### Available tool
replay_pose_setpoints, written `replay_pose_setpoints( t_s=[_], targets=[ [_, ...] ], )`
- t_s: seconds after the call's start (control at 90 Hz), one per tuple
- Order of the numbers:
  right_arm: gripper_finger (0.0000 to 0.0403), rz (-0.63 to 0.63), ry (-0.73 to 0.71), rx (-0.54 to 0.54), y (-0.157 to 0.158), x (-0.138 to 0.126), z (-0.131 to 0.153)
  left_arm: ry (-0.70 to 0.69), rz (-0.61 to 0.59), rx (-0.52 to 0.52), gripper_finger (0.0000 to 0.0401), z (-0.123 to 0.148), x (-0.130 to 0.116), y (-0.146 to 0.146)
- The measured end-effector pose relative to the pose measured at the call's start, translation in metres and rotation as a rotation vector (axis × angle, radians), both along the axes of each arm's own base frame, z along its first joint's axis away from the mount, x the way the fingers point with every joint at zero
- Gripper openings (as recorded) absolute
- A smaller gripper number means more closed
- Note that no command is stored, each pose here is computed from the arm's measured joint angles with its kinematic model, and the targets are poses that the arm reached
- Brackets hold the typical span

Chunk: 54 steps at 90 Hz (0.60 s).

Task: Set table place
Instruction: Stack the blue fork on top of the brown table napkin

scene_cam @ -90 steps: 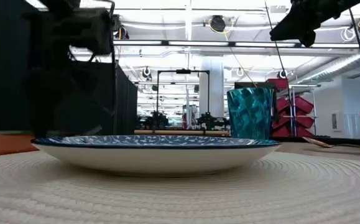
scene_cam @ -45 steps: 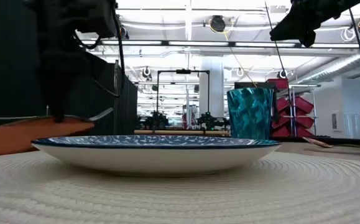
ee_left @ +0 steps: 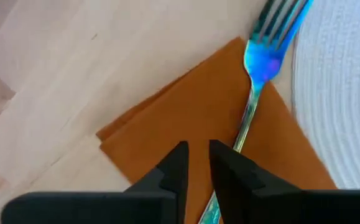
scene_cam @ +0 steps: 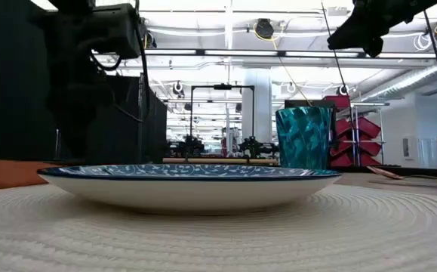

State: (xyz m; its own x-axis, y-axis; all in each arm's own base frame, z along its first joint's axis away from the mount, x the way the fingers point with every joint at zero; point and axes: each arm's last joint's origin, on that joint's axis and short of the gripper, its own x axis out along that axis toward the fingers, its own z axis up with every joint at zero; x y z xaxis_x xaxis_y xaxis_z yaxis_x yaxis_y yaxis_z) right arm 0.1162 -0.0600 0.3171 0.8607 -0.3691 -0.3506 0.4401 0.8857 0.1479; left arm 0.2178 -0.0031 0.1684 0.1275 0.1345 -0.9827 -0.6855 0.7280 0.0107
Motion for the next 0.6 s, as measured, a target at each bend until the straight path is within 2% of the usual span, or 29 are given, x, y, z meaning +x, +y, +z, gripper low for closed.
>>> replay_pose_setpoints(
  t_s=[0.256,0.6],
  targets=[
    [0.0091,-0.001,0.0,0.001,0.0,0.0,0.0,-0.083,-0.051,-0.113,0.0051,-0.006,0.005,-0.004],
    [0.0091,-0.001,-0.001,0.003,0.0,0.0,0.0,-0.053,-0.105,-0.117,0.0052,-0.012,0.007,-0.004]
  ],
)
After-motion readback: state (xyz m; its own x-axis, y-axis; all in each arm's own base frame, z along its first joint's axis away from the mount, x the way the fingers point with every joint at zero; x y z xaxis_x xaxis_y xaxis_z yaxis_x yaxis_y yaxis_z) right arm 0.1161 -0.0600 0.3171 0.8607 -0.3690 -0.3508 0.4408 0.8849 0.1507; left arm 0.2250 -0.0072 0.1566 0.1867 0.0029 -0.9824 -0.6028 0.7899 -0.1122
